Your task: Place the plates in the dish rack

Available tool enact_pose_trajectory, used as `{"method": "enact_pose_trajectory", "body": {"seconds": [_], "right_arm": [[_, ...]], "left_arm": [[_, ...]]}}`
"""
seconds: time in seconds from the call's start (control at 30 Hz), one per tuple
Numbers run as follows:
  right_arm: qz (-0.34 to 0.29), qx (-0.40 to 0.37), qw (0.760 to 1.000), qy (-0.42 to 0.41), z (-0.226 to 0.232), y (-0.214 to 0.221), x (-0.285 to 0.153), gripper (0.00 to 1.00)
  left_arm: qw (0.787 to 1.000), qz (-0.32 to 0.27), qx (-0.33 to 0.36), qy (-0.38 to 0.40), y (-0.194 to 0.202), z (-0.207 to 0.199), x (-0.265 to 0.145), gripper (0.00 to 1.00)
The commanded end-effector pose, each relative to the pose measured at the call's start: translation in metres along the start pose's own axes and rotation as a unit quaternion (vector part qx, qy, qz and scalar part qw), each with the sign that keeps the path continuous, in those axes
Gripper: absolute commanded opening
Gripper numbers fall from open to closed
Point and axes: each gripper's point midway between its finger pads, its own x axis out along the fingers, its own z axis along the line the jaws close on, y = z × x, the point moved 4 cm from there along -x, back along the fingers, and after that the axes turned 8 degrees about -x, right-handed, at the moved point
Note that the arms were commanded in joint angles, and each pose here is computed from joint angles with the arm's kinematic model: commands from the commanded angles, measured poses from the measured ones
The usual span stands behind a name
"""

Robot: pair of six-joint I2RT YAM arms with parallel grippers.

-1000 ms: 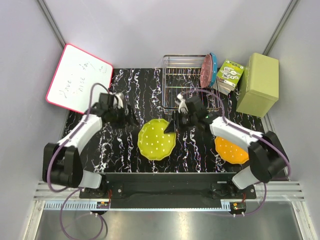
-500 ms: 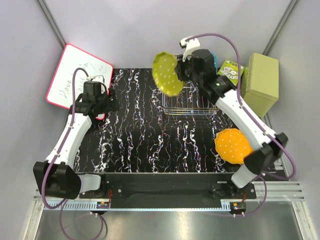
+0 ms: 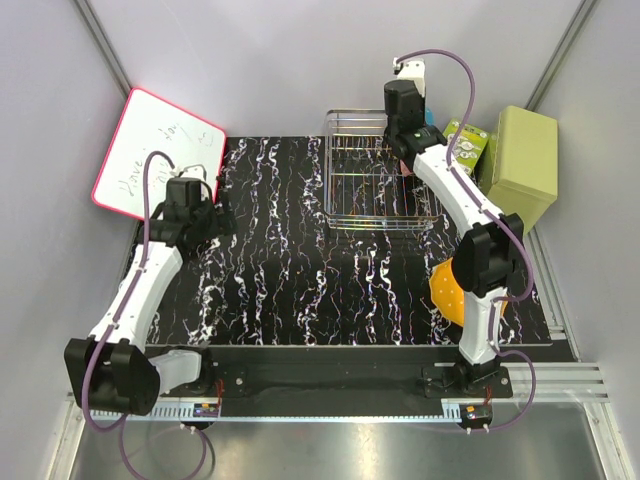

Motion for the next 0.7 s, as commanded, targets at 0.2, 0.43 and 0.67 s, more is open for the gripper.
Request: {"method": "enact_pose_trajectory", "body": {"seconds": [0.2,0.43,0.67], "right_arm": [[-0.111,0.049,0.989,0.08,-0.025,-0.065,-0.002,0.0],[-0.114,0.034,0.989,0.091,-0.024,-0.059,0.017,0.0],[-0.09,0.009,0.991,0.095,-0.023,-0.036,0.033,0.0]], "left_arm": [[0.999,-0.03,0.002,0.018,-0.016,-0.007,0.003,0.99],[1.0,-0.028,0.012,0.005,-0.015,-0.003,0.006,0.99],[1.0,-0.016,0.012,0.002,-0.01,-0.002,0.012,0.99]]}}
